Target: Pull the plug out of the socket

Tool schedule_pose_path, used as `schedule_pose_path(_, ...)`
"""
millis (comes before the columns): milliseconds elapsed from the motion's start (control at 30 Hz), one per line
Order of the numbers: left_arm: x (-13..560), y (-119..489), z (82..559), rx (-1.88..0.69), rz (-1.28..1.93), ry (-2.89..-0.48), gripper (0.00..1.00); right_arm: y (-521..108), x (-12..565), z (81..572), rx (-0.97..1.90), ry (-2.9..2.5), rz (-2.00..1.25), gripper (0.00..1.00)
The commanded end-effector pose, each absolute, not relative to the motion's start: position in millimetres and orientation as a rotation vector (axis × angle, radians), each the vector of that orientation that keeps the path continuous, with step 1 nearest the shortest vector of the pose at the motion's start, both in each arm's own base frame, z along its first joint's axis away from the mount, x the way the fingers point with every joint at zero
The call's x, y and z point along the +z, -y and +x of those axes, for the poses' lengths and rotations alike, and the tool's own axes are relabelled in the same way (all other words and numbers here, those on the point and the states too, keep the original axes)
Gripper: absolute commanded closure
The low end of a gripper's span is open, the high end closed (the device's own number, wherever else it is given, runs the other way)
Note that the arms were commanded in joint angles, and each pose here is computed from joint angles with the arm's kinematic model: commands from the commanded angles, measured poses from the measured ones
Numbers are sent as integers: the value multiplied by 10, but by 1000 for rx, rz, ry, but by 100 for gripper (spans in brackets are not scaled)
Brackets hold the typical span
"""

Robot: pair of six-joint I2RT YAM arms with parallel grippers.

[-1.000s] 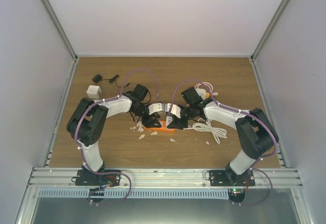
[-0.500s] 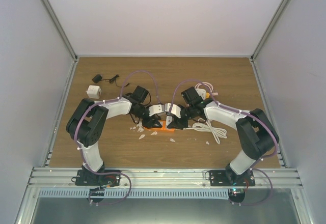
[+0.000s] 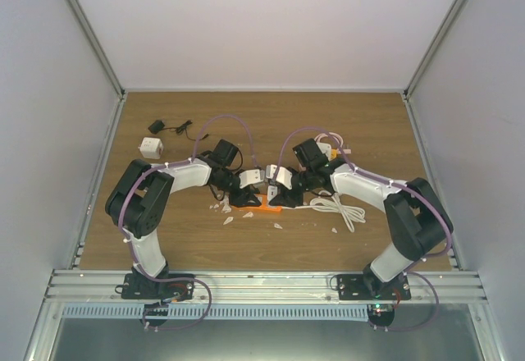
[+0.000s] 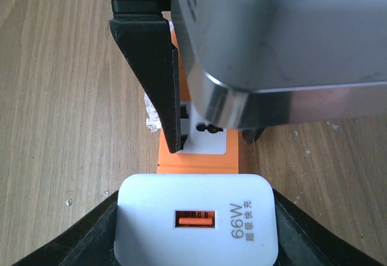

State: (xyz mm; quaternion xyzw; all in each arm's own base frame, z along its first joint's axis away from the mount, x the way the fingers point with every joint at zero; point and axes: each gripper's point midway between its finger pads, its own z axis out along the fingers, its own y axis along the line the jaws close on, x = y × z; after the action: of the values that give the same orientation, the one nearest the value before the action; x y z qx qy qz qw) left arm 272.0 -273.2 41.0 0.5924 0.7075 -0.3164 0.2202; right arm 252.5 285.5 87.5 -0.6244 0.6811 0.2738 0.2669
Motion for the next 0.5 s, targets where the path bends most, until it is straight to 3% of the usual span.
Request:
schedule_pose_path(0, -45, 2463, 2674, -682, 1726, -2088, 50, -2951, 1146, 2486, 807, -1756, -1664, 60)
schedule_pose_path(300, 21, 2495, 2711, -711, 1706, -2074, 50, -2903, 1278, 2462, 831, -1748, -1633, 60)
schedule_pose_path(467, 338, 2534, 2841, -812, 1611, -2017, 41, -2839, 1360, 2494, 842, -1749, -1596, 61)
